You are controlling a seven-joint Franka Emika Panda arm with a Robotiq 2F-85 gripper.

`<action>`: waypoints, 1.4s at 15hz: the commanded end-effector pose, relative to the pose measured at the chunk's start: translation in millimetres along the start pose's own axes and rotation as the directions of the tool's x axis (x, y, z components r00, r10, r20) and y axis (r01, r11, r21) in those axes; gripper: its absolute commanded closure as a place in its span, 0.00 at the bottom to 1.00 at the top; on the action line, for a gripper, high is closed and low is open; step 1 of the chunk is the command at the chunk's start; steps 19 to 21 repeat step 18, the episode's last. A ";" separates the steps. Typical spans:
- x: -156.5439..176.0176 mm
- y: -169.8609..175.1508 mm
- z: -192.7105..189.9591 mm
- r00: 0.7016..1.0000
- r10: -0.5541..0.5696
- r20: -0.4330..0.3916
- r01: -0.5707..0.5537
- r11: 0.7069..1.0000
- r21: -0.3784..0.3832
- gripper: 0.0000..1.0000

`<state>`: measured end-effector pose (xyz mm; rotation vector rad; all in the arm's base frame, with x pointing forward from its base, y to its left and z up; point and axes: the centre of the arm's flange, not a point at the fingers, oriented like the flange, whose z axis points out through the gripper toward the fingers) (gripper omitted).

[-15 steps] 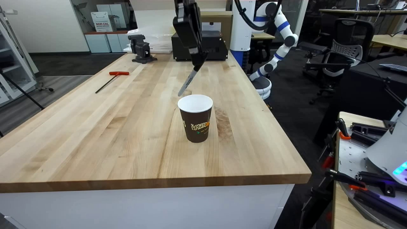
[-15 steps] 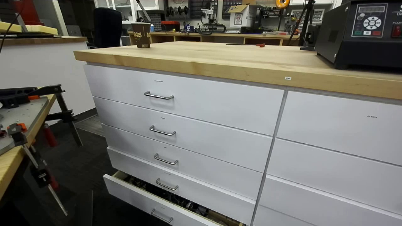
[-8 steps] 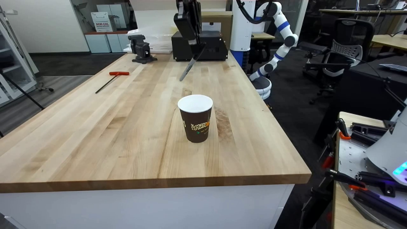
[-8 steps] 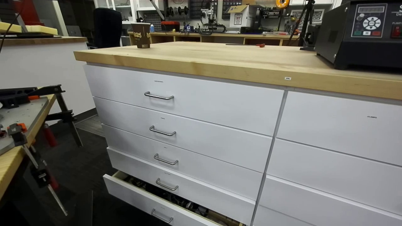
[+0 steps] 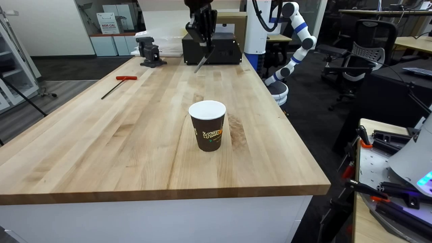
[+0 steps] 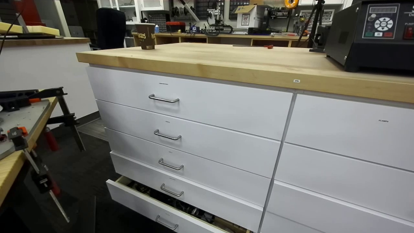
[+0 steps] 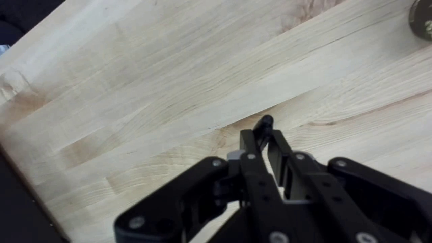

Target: Pick the marker from the cup and put it on the table

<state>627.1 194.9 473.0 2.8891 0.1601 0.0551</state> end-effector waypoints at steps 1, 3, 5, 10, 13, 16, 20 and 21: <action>11.5 32.3 4.4 0.983 0.177 -0.040 -0.178 0.984 -0.031 0.97; 13.4 49.4 6.1 0.966 0.255 -0.042 -0.257 0.966 -0.039 0.60; 13.2 61.8 7.7 0.950 0.310 -0.045 -0.312 0.949 -0.046 0.47; 9.3 73.1 10.8 0.922 0.382 -0.057 -0.385 0.921 -0.063 0.16; 2.9 74.8 14.0 0.917 0.395 -0.055 -0.398 0.914 -0.072 0.01; 13.1 71.2 15.6 0.931 0.365 -0.033 -0.366 0.929 -0.061 0.01; 13.1 70.5 15.6 0.931 0.364 -0.033 -0.365 0.929 -0.061 0.00; 13.1 70.5 15.6 0.931 0.364 -0.033 -0.365 0.929 -0.061 0.00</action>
